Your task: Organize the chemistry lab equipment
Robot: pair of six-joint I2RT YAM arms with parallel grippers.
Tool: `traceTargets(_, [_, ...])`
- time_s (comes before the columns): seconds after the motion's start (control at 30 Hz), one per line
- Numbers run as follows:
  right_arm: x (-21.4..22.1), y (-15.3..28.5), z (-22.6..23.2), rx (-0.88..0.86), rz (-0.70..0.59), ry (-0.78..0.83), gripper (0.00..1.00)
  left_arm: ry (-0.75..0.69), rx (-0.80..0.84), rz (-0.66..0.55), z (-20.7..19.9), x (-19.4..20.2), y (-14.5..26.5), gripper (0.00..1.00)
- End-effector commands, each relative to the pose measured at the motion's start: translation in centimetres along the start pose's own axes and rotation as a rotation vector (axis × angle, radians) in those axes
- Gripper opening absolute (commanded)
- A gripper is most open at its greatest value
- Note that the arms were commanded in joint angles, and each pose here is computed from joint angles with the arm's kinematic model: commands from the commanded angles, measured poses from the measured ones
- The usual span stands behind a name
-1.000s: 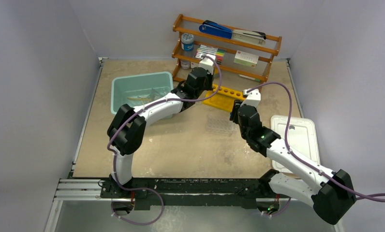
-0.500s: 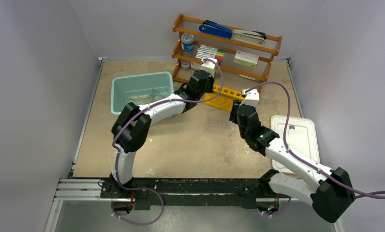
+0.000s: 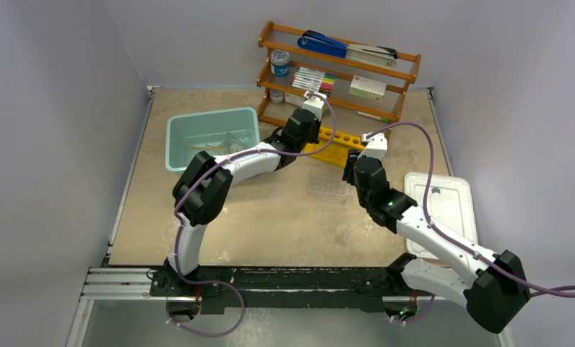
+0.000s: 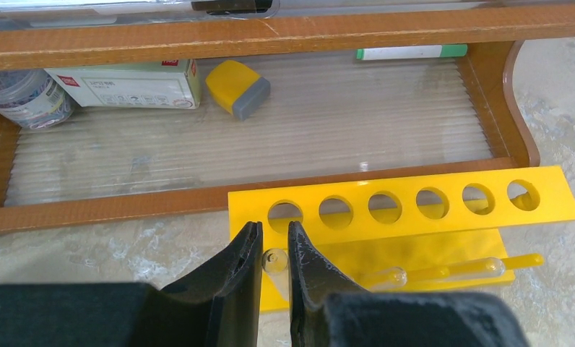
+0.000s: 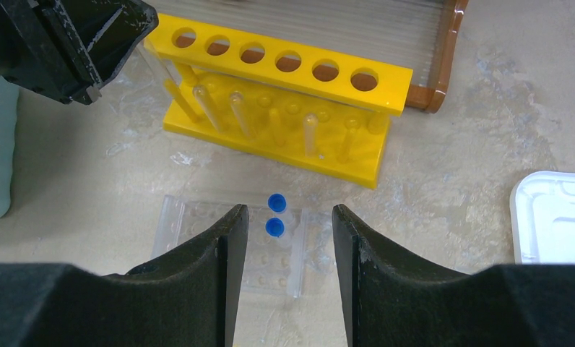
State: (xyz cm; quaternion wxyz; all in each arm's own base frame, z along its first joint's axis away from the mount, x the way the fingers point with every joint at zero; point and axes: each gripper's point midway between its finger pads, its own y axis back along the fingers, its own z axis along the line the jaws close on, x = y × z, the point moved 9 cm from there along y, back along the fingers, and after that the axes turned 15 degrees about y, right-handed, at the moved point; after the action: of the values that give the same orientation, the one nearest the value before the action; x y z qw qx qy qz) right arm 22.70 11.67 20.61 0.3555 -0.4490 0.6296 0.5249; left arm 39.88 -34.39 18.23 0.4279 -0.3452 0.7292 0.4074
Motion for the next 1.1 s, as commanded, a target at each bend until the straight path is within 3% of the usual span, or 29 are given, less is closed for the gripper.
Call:
traceTargets(0.0, [-1.3, 0.0, -0.1, 0.002, -0.048, -0.032, 0.49, -0.002, 0.015, -0.054, -0.6, -1.3, -0.1, 0.0])
traceTargets(0.67, [-0.8, -0.2, 0.1, -0.006, -0.037, -0.035, 0.49, 0.031, 0.073, 0.011, -1.3, -0.1, 1.2, 0.02])
traceTargets(1.07, [-1.0, 0.2, -0.2, -0.004, -0.034, -0.04, 0.49, -0.052, 0.076, 0.002, -1.9, 0.2, 2.9, 0.12])
